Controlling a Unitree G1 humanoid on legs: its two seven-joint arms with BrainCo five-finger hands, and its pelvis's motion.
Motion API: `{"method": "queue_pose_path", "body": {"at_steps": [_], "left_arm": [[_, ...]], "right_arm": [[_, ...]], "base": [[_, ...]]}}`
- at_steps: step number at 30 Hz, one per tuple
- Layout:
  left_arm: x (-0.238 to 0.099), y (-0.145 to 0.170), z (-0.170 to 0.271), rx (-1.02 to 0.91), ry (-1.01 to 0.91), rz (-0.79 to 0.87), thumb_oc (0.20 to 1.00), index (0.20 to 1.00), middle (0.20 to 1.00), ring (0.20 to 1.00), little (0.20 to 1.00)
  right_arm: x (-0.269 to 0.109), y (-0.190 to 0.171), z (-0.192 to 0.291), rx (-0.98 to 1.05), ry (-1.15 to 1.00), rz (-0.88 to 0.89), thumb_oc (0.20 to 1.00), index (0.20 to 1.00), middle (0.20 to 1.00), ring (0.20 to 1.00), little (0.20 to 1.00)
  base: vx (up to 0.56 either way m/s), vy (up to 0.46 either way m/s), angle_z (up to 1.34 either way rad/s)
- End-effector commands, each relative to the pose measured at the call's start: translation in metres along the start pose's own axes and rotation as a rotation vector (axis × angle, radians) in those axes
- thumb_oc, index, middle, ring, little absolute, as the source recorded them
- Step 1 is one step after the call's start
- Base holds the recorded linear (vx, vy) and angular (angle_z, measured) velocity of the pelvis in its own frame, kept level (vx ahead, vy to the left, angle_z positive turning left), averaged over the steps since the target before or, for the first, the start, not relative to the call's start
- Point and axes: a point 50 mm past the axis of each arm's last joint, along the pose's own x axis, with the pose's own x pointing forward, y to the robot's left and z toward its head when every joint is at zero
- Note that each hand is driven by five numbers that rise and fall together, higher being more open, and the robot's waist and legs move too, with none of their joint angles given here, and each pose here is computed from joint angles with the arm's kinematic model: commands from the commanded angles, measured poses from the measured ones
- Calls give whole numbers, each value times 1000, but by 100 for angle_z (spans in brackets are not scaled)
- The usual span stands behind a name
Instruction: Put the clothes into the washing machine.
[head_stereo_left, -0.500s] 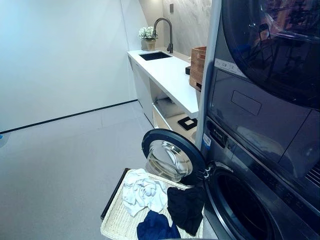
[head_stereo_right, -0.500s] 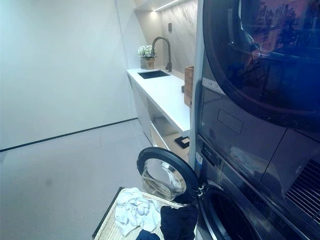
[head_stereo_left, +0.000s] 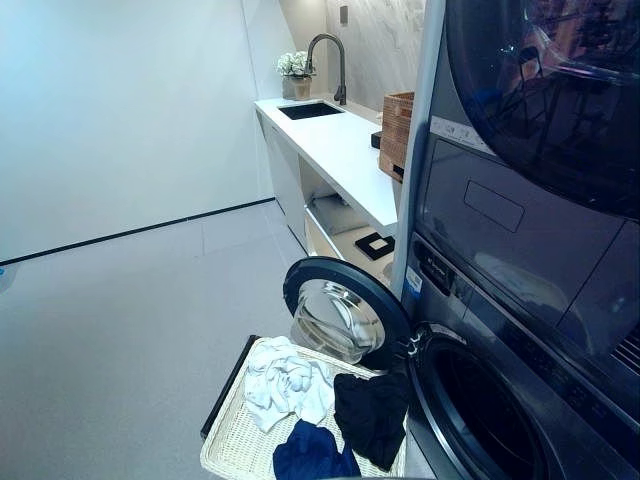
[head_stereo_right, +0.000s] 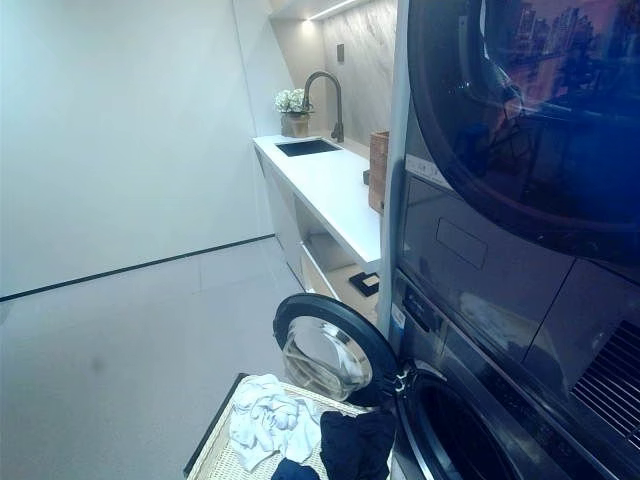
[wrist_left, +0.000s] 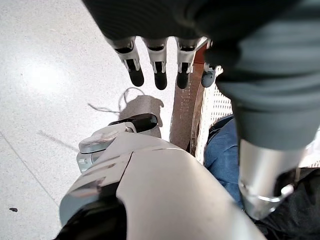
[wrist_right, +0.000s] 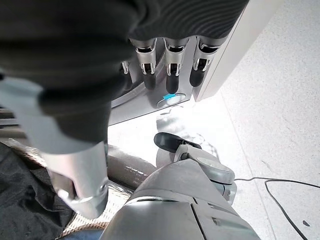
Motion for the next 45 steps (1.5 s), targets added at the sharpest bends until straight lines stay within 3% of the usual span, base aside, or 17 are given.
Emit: {"method": "queue_pose_path", "body": {"at_steps": [1,10,16,20,27,28,31,38,44,45], "left_arm": [[-1,20,23,-43,-44,52,1000,1000,1000,1000,1000],[-2,25,43,-93,-177,91,1000,1000,1000,1000,1000],[-14,42,95,-184,-453,221,1000,1000,1000,1000,1000],[-41,64,159,-273,-742,401,1000,1000,1000,1000,1000],[-81,95,207,-392,-992,623,1000,1000,1000,1000,1000],[-106,104,234,-360,-1118,741,1000,1000,1000,1000,1000],[-132,105,261,-328,-1249,826,1000,1000,1000,1000,1000],[-209,97,315,-42,-1610,1080,1000,1000,1000,1000,1000],[-229,88,330,165,-1699,1184,1000,1000,1000,1000,1000],[-238,83,336,282,-1732,1239,1000,1000,1000,1000,1000]], "right_arm": [[-1,5,19,26,-18,3,1000,1000,1000,1000,1000],[-2,-1,31,34,-69,-2,1000,1000,1000,1000,1000],[-7,-5,68,50,-222,-15,1000,1000,1000,1000,1000],[-18,-12,111,98,-369,-42,1000,1000,1000,1000,1000],[-27,-28,135,121,-418,-82,1000,1000,1000,1000,1000],[-35,-35,154,127,-459,-89,1000,1000,1000,1000,1000],[-42,-41,169,141,-504,-94,1000,1000,1000,1000,1000],[-61,-49,200,173,-648,-91,1000,1000,1000,1000,1000],[-69,-55,211,190,-686,-101,1000,1000,1000,1000,1000],[-75,-62,217,201,-706,-111,1000,1000,1000,1000,1000]], "base": [[0,0,0],[62,13,0],[-88,12,2],[-218,-5,10],[-88,24,7],[-112,-31,12],[-100,-34,5],[-76,-46,2],[-35,6,6],[-38,58,6]]}}
